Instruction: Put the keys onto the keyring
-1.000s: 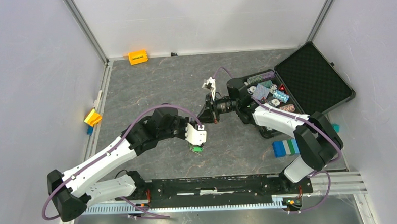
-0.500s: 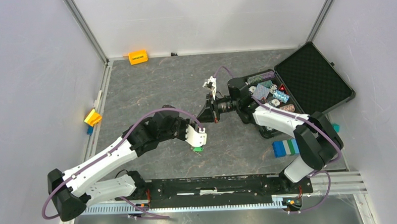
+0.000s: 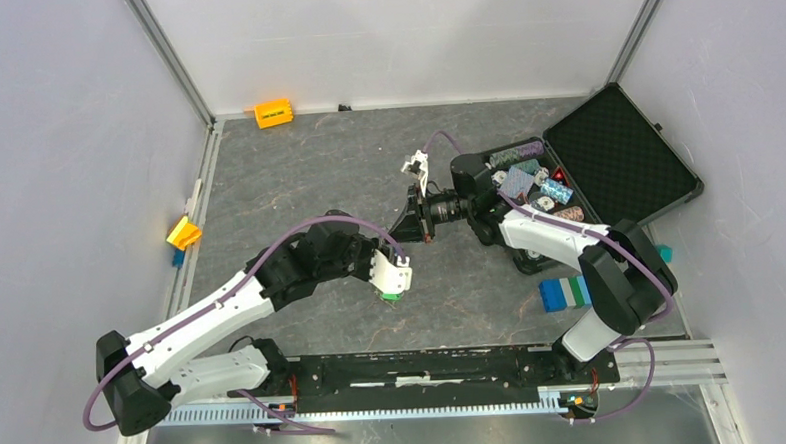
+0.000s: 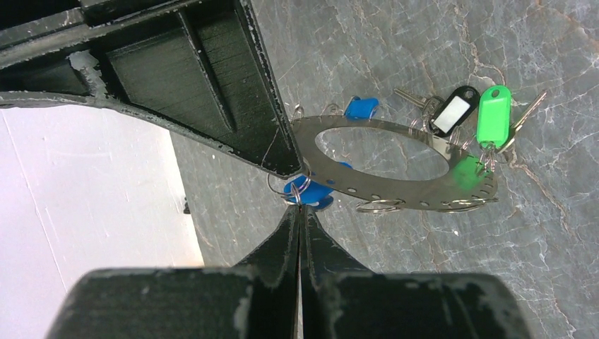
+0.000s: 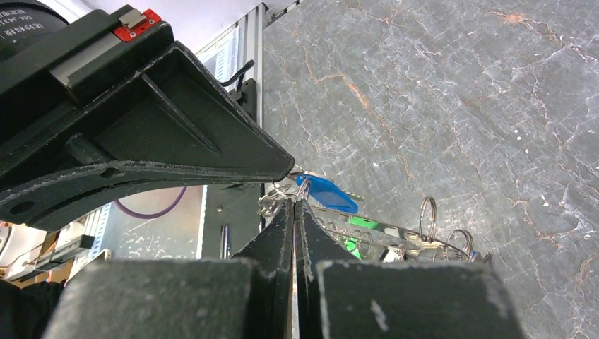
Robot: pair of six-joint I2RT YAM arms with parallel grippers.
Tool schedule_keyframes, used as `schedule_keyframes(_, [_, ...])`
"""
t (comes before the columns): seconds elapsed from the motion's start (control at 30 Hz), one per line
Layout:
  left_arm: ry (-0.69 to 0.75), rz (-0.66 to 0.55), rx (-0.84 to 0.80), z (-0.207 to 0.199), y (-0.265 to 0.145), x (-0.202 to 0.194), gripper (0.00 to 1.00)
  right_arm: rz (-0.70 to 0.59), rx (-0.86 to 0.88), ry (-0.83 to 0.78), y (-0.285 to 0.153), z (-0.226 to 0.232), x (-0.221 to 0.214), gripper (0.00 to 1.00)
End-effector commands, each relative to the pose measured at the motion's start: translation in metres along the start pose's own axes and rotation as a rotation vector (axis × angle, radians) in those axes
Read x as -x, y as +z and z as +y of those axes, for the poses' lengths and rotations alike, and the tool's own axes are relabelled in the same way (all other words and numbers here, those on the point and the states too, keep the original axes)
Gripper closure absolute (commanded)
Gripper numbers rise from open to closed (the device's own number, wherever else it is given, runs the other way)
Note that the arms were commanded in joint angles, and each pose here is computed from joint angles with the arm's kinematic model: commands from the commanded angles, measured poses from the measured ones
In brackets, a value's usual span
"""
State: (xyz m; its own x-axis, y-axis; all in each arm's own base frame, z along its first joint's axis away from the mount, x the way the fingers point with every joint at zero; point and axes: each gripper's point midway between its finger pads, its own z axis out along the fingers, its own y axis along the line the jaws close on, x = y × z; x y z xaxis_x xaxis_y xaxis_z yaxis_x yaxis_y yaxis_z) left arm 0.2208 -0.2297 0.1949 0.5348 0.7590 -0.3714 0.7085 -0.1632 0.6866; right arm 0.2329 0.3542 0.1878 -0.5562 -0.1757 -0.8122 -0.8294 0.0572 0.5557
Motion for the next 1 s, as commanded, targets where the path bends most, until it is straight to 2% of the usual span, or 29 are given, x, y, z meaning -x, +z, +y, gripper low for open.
schedule_keyframes(0.0, [0.055, 0.003, 0.012, 0.004, 0.001, 0.001, 0.98, -0.034, 0.029, -0.048, -0.001, 0.006, 0.013, 1.00])
schedule_keyframes(0.53, [0.028, 0.026, 0.045, 0.007, -0.005, -0.004, 0.98, -0.053, 0.020, -0.094, -0.008, 0.003, 0.016, 1.00])
schedule_keyframes(0.97, [-0.043, -0.039, 0.021, 0.003, 0.001, 0.009, 0.98, -0.077, 0.038, -0.199, -0.014, 0.013, 0.024, 1.00])
